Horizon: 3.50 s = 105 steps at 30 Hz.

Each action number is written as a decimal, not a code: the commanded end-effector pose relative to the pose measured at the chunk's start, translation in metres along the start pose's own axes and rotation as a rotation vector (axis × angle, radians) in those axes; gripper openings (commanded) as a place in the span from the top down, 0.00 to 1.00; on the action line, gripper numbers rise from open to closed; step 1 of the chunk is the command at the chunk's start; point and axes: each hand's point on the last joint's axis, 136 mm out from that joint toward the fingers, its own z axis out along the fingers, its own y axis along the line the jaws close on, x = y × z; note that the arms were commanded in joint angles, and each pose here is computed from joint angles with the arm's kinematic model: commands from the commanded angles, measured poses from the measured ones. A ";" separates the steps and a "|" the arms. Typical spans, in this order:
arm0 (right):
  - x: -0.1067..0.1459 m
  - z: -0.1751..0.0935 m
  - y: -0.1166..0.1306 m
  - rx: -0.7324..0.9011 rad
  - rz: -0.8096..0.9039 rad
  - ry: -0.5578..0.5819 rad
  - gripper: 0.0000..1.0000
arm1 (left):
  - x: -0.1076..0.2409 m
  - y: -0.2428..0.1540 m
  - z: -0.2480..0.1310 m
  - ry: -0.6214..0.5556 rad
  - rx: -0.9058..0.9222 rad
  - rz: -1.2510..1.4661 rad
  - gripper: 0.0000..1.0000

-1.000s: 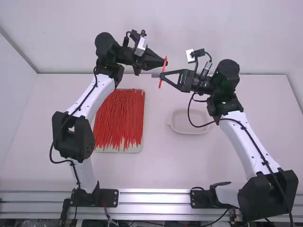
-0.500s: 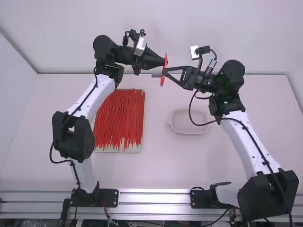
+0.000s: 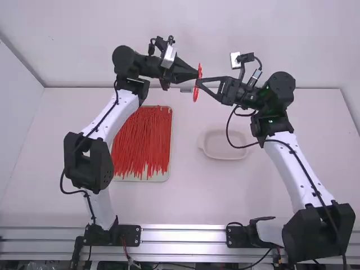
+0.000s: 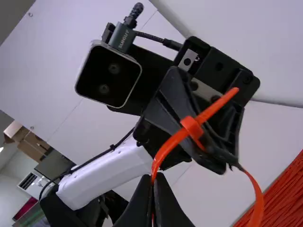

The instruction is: Fasten the cable tie

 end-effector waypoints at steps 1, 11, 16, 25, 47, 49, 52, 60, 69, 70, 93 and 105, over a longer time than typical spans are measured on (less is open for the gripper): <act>-0.025 -0.007 0.003 0.035 -0.038 -0.089 1.00 | 0.004 -0.017 0.009 0.016 0.075 -0.002 0.98; -0.031 -0.007 0.011 0.017 -0.049 -0.112 1.00 | 0.004 -0.033 0.009 0.010 0.078 0.090 0.98; -0.033 -0.008 0.014 0.009 -0.051 -0.122 1.00 | 0.007 -0.041 0.011 0.007 0.085 0.104 0.98; -0.030 -0.007 0.015 -0.001 -0.039 -0.104 1.00 | 0.004 -0.038 0.006 0.002 0.064 0.077 0.98; -0.027 -0.027 0.008 0.009 -0.032 -0.049 0.01 | -0.003 -0.039 0.004 -0.013 0.045 -0.062 0.98; -0.025 -0.024 0.010 0.002 -0.031 -0.044 0.02 | -0.004 -0.040 0.008 -0.020 0.050 -0.063 0.98; -0.020 -0.017 0.015 -0.018 -0.032 -0.026 0.10 | -0.006 -0.040 0.011 -0.031 0.051 -0.064 0.98; -0.016 -0.010 0.019 -0.032 -0.031 -0.017 0.39 | -0.006 -0.043 0.018 -0.035 0.068 -0.072 0.98; -0.018 -0.015 0.016 -0.023 -0.033 -0.020 0.60 | -0.006 -0.044 0.019 -0.035 0.072 -0.079 0.98; -0.018 -0.015 0.016 -0.023 -0.033 -0.020 0.60 | -0.006 -0.045 0.020 -0.035 0.075 -0.079 0.98; -0.019 -0.015 0.016 -0.023 -0.037 -0.022 0.71 | -0.008 -0.044 0.021 -0.045 0.070 -0.073 0.98; -0.018 -0.015 0.016 -0.023 -0.045 -0.022 1.00 | -0.008 -0.044 0.021 -0.045 0.069 -0.073 0.98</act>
